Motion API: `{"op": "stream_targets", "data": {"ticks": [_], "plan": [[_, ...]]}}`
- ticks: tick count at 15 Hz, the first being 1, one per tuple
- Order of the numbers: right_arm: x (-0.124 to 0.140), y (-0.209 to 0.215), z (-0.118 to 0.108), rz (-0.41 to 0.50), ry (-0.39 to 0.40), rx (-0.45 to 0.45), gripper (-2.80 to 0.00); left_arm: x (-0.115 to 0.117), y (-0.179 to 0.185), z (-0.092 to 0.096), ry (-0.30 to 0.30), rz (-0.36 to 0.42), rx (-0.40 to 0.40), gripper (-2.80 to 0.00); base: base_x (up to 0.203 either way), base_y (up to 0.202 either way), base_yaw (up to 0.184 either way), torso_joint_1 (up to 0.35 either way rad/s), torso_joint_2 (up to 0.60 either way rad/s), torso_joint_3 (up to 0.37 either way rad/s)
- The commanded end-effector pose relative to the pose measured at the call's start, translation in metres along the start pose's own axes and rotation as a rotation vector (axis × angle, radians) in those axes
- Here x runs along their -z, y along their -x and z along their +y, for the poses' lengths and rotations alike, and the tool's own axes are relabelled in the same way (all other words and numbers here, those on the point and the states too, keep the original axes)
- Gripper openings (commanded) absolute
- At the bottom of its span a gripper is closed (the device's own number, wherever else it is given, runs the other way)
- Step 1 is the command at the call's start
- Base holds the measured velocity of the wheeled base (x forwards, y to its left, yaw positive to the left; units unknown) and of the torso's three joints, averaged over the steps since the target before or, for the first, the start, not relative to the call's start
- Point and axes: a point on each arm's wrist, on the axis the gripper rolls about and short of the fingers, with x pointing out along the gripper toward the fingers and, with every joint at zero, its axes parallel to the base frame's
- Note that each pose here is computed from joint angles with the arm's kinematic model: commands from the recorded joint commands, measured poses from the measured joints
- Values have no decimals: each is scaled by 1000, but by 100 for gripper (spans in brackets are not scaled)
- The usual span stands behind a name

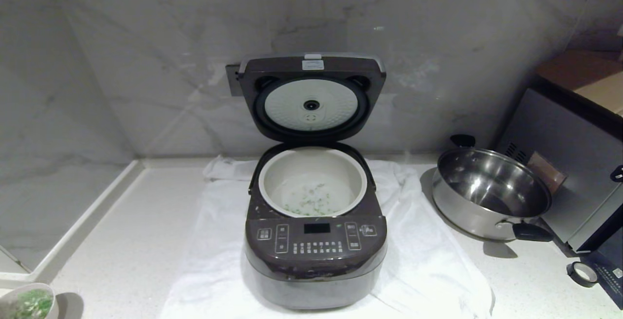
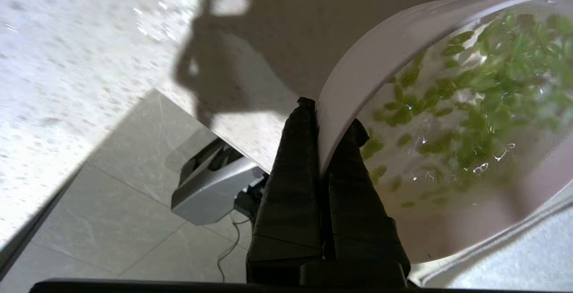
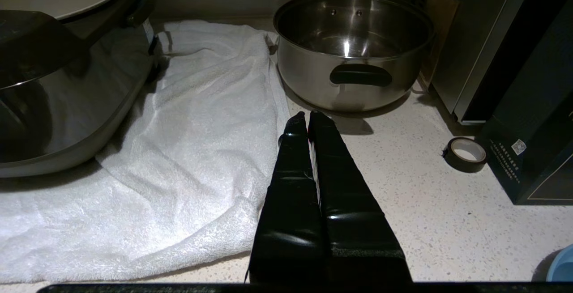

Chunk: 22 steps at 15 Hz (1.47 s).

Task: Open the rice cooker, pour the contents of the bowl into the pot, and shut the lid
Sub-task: Pour the water from the bowl into the rice cooker

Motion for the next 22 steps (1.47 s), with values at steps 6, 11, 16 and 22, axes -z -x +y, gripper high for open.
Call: {"op": "stream_targets", "data": {"ticks": [6,11,16,22], "plan": [[0,0,0,1,0,-1,-280,21,5,-34,-87,36,33,-280,0,0,0,0,0,0],[0,0,0,1,-2,-1,-280,37,6,-74,-168,72,60,-280,0,0,0,0,0,0],[0,0,0,1,-2,-1,-280,42,10,-121,-208,65,86,-280,0,0,0,0,0,0],[0,0,0,1,-2,-1,-280,32,31,-165,-223,56,117,-280,0,0,0,0,0,0]]}}
